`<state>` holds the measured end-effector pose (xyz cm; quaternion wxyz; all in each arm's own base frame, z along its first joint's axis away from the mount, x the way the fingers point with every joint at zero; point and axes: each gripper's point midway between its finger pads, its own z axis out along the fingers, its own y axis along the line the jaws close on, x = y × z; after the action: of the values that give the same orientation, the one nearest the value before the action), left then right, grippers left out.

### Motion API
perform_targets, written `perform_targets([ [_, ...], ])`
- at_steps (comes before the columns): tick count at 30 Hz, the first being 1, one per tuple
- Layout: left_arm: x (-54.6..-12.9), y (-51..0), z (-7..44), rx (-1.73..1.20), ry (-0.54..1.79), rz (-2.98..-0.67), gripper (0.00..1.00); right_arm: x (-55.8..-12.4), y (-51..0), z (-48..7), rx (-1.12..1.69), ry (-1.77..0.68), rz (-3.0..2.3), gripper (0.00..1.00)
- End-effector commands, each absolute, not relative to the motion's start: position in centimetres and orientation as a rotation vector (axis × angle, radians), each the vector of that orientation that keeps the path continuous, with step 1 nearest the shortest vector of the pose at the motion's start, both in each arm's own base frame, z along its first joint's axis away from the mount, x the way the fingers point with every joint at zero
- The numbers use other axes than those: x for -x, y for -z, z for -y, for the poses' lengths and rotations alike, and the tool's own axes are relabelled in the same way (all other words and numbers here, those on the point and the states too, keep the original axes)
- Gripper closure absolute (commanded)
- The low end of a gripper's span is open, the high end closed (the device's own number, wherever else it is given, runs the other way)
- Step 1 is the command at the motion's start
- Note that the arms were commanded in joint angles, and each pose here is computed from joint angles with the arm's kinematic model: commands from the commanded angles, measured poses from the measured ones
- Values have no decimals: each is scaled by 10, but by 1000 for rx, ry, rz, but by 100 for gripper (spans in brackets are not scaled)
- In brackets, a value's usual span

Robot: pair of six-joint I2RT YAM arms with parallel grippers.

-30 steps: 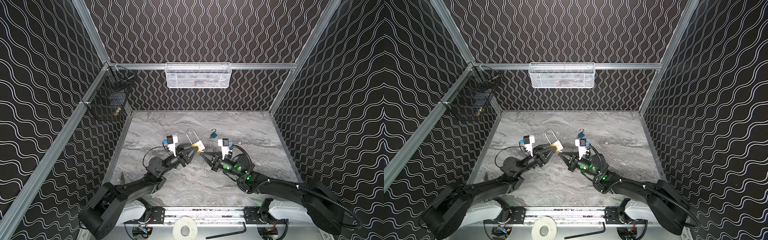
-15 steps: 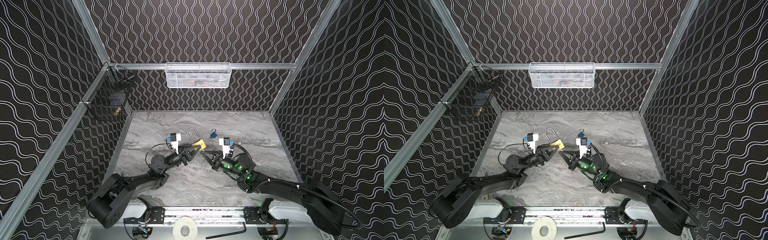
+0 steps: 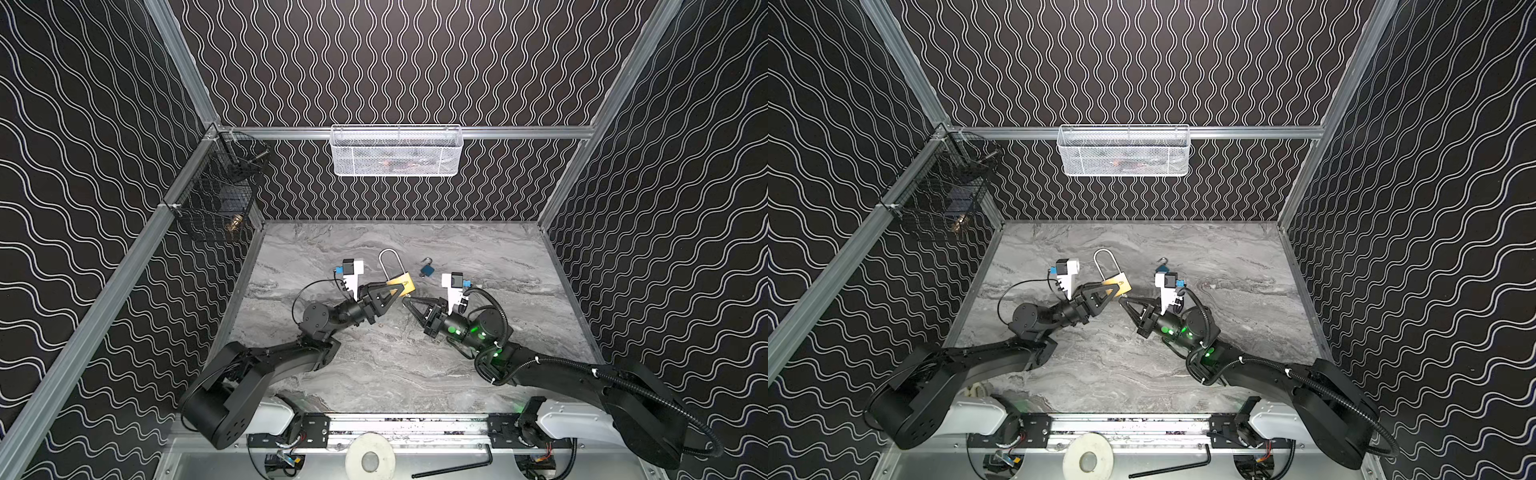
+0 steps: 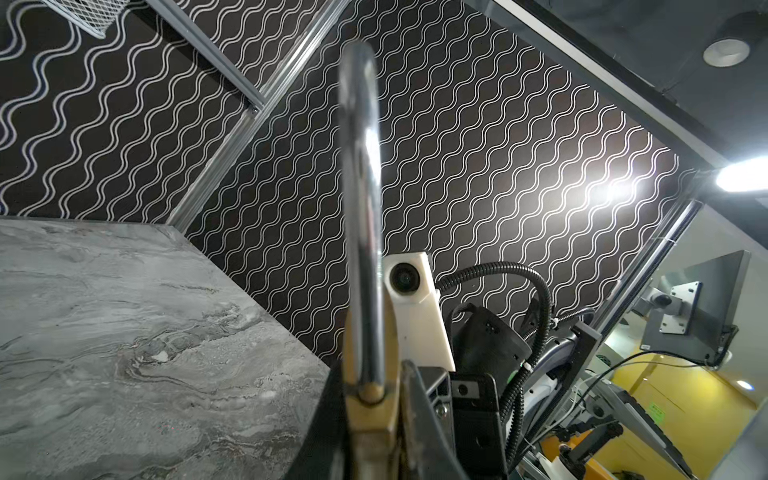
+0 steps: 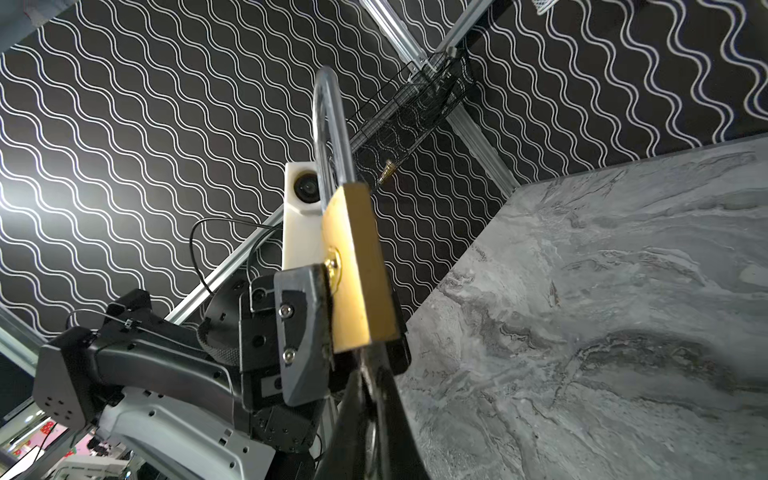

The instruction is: Unlock with the key

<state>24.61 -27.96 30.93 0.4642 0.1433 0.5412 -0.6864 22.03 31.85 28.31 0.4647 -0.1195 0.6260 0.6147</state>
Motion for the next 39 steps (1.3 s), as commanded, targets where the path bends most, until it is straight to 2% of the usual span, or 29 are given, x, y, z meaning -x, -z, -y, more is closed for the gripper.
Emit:
perform_targets([
  [1, -224, -307, 291, -493, 1805, -1356, 100, -207, -308, -319, 364, -1567, -1431, 100],
  [12, -209, -289, 291, -593, 1841, -1450, 100, -211, -318, -304, 369, -1526, -1408, 100],
  [23, -212, -305, 288, -563, 1825, -1408, 100, -211, -312, -304, 357, -1541, -1427, 98],
  [25, -217, -306, 287, -537, 1805, -1413, 100, -212, -309, -302, 350, -1530, -1439, 86],
  [27, -220, -307, 286, -517, 1782, -1423, 100, -213, -306, -301, 344, -1516, -1454, 83],
  [30, -226, -309, 282, -484, 1738, -1435, 100, -213, -299, -298, 340, -1488, -1482, 72],
  [36, -232, -316, 280, -459, 1667, -1488, 100, -214, -277, -290, 329, -1409, -1565, 35],
  [39, -239, -312, 278, -417, 1634, -1524, 100, -217, -267, -287, 336, -1338, -1630, 28],
])
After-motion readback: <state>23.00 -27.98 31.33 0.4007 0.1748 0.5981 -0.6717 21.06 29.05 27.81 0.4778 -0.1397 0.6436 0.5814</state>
